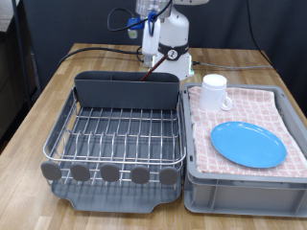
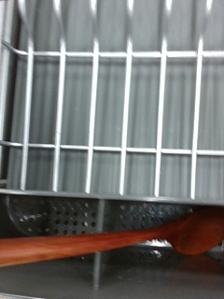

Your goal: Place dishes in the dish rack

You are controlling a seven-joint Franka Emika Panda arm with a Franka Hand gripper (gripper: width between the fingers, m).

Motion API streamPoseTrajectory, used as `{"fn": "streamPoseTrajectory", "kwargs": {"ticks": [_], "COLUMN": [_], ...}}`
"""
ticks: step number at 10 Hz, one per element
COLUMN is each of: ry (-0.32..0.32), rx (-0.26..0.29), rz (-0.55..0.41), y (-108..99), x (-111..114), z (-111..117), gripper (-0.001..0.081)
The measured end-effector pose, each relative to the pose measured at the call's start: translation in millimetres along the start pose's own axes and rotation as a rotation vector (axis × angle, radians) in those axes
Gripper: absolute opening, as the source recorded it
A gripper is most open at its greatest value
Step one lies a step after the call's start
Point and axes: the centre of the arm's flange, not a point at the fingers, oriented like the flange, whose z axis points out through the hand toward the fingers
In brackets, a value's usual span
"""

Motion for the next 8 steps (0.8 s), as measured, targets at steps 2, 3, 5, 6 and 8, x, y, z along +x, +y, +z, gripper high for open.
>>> {"fn": "streamPoseTrajectory", "kwargs": {"ticks": [2,3,5,6,8], "ry": [-0.004,-0.012,-0.026,-0.023,-0.016], "rx": [0.036,0.041,0.033,0.021,0.006], "rz": [-0.069,-0.113,-0.195,-0.227,-0.245], "y": [8,10,15,18,19], "x": [-19,-29,-47,-55,-58], "z": [-26,-38,-57,-64,-67], "gripper": [0.0802,0.0802,0.0802,0.0802,0.0802]}}
